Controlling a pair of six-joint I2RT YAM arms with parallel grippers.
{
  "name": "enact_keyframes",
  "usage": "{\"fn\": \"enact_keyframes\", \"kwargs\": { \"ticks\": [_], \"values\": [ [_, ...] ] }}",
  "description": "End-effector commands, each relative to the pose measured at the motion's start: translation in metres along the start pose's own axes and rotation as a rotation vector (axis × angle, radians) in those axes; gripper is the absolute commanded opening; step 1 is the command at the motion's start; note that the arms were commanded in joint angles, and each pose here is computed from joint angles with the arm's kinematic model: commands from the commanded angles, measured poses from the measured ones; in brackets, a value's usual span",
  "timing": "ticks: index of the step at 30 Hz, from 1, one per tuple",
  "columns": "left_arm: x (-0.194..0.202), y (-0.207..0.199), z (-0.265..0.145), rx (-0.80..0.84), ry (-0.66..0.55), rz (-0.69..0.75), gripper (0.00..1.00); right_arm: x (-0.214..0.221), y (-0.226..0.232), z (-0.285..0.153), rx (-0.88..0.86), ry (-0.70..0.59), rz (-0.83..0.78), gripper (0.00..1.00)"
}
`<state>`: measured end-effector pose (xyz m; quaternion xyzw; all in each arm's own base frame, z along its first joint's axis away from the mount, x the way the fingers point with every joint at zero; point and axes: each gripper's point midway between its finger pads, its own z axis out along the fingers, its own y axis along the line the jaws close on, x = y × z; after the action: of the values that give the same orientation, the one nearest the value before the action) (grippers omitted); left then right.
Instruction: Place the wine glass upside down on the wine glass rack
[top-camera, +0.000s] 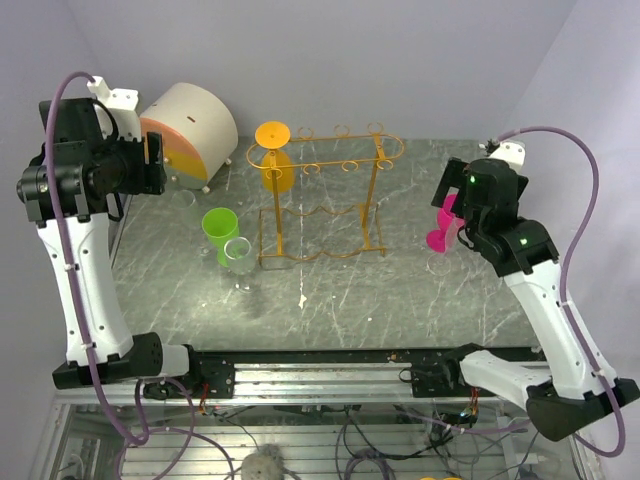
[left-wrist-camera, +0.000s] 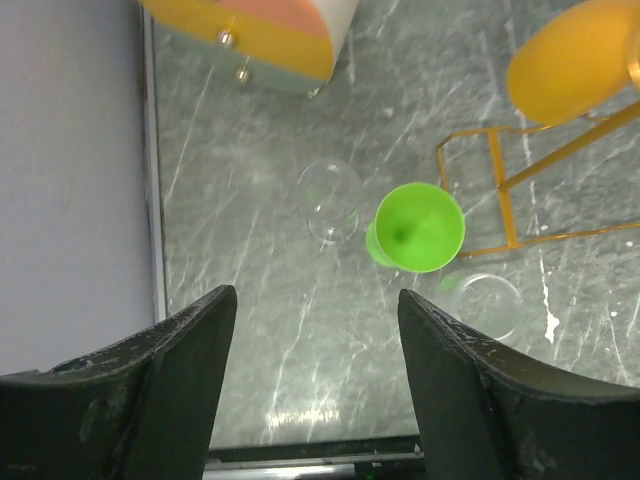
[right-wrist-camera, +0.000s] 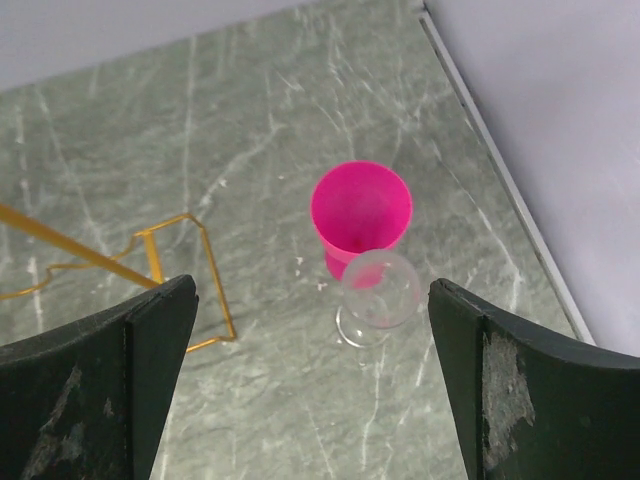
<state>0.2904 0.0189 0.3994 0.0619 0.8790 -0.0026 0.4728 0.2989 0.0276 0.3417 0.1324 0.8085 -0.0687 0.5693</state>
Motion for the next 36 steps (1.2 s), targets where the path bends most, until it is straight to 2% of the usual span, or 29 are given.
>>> {"fn": "enact_keyframes", "kwargs": {
  "ticks": [1,4,7,9,11,15,16,21,36],
  "values": [
    [0.014,0.008,-0.005,-0.077,0.068,-0.084,0.76,0.015,-0.008,0.020,-0.045,0.089,0.026,1.00],
    [0.010,0.002,-0.005,-0.035,0.061,-0.084,0.70,0.022,-0.014,0.032,-0.086,0.149,0.050,0.98],
    [0.007,0.006,-0.005,-0.065,0.017,-0.091,0.70,0.031,-0.038,0.032,-0.009,0.168,0.063,0.94],
    [0.008,-0.002,-0.002,-0.022,0.008,-0.093,0.70,0.034,-0.054,0.027,0.053,0.156,0.066,0.91],
    [0.009,-0.013,0.004,0.050,0.016,-0.093,0.69,0.045,-0.061,0.024,0.077,0.178,0.079,0.83],
    [0.005,-0.020,0.014,0.106,0.023,-0.081,0.68,0.069,-0.068,0.028,0.081,0.251,0.112,0.57],
    [0.004,-0.021,0.017,0.120,0.026,-0.077,0.68,0.072,-0.068,0.029,0.076,0.256,0.120,0.56],
    [-0.002,-0.029,0.024,0.181,0.018,-0.072,0.68,0.080,-0.070,0.032,0.091,0.262,0.140,0.54],
    [0.000,-0.033,0.023,0.203,0.007,-0.063,0.69,0.103,-0.067,0.063,0.100,0.300,0.123,0.48]
  ]
}}
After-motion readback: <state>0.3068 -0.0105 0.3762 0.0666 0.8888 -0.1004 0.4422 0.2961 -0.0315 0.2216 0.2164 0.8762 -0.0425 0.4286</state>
